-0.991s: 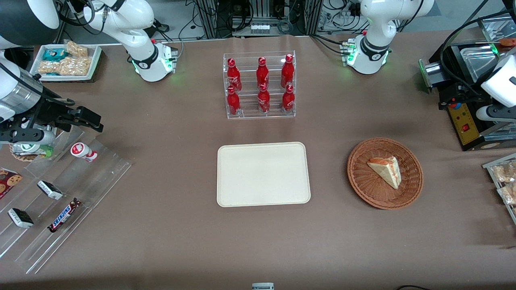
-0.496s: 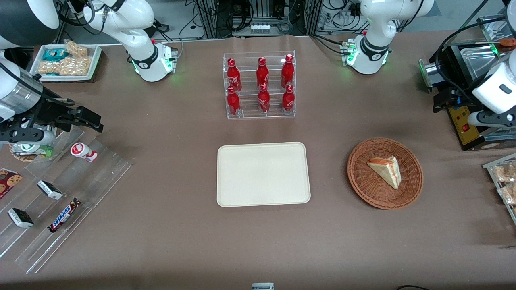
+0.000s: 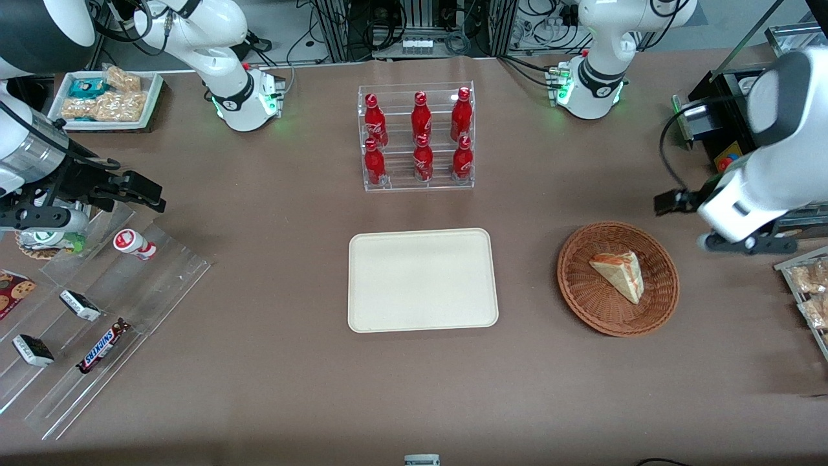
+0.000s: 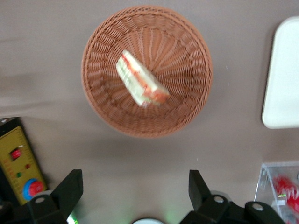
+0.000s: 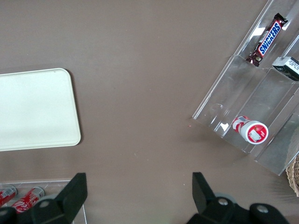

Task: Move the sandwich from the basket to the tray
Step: 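Move the left gripper toward the wicker basket with the sandwich, then lower the open left gripper over the wrapped sandwich and close on it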

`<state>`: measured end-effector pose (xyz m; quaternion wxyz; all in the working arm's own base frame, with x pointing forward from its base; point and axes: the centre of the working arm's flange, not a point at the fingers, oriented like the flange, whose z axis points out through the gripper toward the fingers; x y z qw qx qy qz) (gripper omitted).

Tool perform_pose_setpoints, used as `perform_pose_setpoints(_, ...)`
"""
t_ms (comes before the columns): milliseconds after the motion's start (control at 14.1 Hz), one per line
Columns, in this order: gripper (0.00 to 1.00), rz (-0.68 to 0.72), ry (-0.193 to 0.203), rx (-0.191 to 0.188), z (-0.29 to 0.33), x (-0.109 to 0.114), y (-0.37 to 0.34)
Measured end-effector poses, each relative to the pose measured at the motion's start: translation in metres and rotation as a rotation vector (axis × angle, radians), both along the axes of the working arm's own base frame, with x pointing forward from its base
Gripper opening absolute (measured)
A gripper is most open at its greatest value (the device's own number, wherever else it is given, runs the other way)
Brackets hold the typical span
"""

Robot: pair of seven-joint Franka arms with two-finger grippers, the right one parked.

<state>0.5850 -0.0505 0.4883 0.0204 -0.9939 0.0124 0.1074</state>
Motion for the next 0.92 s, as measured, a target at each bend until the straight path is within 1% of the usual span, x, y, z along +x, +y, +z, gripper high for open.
perform_pose_setpoints(142, 1.00, 0.023, -0.012, 0.008, -0.041, 0.004, -0.009)
perform_pose_setpoints(283, 1.00, 0.064, -0.034, 0.015, -0.079, -0.002, -0.007)
perform_pose_setpoints(496, 1.00, 0.215, -0.081, 0.034, -0.125, -0.012, 0.003)
perform_pose_setpoints(708, 1.00, 0.346, -0.128, 0.042, -0.151, -0.019, 0.019)
perform_pose_setpoints(920, 1.00, 0.555, -0.179, 0.055, -0.168, -0.024, 0.032)
